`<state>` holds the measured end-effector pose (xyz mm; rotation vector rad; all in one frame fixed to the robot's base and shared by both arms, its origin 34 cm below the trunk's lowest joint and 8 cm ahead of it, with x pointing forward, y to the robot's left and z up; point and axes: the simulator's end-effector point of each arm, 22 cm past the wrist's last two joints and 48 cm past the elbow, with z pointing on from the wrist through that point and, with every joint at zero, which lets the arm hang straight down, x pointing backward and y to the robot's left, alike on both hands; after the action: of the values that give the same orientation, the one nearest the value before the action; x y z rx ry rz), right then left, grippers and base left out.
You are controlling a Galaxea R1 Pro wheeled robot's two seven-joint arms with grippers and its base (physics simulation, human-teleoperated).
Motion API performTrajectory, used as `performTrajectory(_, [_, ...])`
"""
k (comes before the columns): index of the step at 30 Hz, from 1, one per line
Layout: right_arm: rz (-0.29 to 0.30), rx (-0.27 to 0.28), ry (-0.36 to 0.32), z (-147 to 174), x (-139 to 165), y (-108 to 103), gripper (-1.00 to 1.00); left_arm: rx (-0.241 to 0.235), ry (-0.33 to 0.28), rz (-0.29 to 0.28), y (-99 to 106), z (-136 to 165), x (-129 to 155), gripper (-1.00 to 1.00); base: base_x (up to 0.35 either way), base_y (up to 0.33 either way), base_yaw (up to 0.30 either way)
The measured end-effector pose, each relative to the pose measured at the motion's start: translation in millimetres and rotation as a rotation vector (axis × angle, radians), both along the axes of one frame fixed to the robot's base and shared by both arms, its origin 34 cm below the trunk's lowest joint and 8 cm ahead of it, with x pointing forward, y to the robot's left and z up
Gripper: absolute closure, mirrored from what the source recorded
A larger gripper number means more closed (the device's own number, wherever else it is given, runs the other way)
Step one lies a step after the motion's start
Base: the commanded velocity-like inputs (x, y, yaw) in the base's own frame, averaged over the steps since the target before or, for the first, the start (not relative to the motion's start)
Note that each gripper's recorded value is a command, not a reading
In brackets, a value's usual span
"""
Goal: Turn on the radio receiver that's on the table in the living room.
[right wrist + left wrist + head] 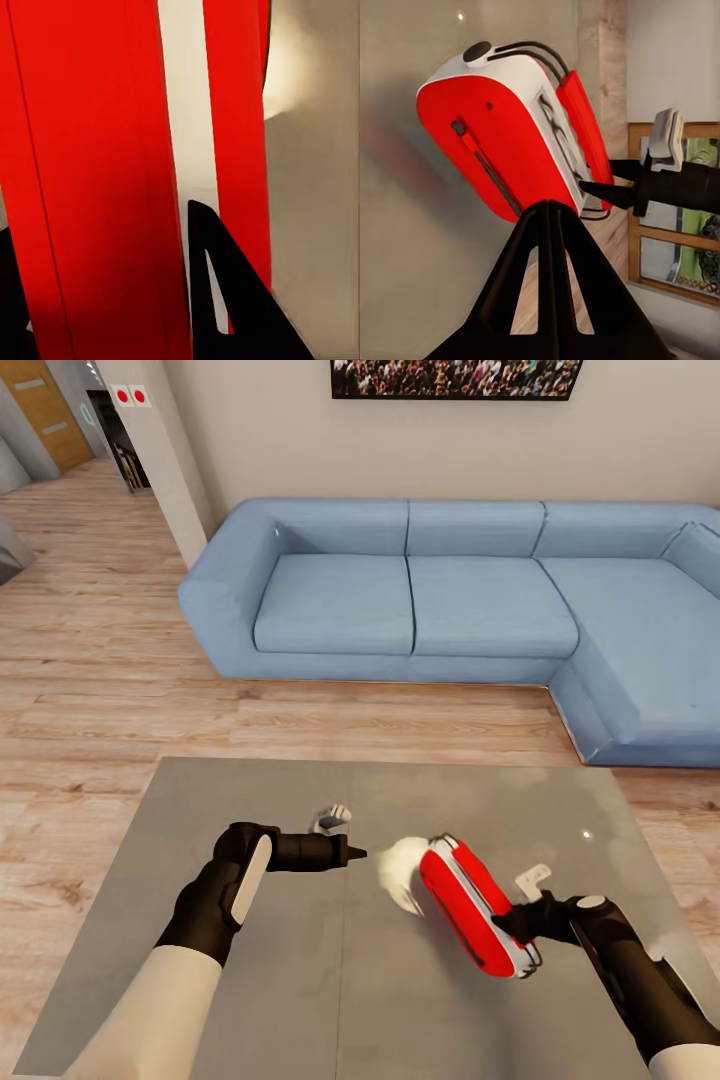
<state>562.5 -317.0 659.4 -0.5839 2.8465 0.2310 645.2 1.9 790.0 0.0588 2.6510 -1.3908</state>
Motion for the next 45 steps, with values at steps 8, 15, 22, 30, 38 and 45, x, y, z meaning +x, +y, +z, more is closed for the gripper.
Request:
performTrajectory(8, [-0.002, -0.009, 0.006, -2.8, -2.8, -2.5, 1.0, -0.001, 0.0, 0.001, -0.1, 0.1, 0.0, 1.0, 0.0, 0.0, 0.0])
performTrajectory(15, [-0.003, -0.008, 0.006, -2.8, -2.8, -2.4, 1.0, -0.001, -0.001, 0.001, -0.1, 0.2, 0.2, 1.0, 0.0, 0.0, 0.0])
performTrajectory(22, [-0.003, -0.008, 0.006, -2.9, -2.8, -2.4, 1.0, -0.001, 0.0, 0.0, -0.2, 0.1, -0.1, 1.0, 0.0, 0.0, 0.0])
performTrajectory(30, [-0.002, -0.006, 0.006, -2.8, -2.7, -2.1, 1.0, 0.0, 0.0, 0.0, -0.3, 0.1, 0.0, 1.0, 0.0, 0.0, 0.0])
performTrajectory(38, [0.0, -0.006, 0.0, -1.8, -1.1, -1.9, 1.0, -0.001, -0.001, 0.0, -0.8, 0.5, 0.0, 1.0, 0.0, 0.0, 0.0])
performTrajectory(45, [-0.002, -0.008, 0.005, -2.5, -2.3, -2.4, 1.0, -0.001, -0.001, -0.001, -0.9, 0.6, 0.0, 1.0, 0.0, 0.0, 0.0])
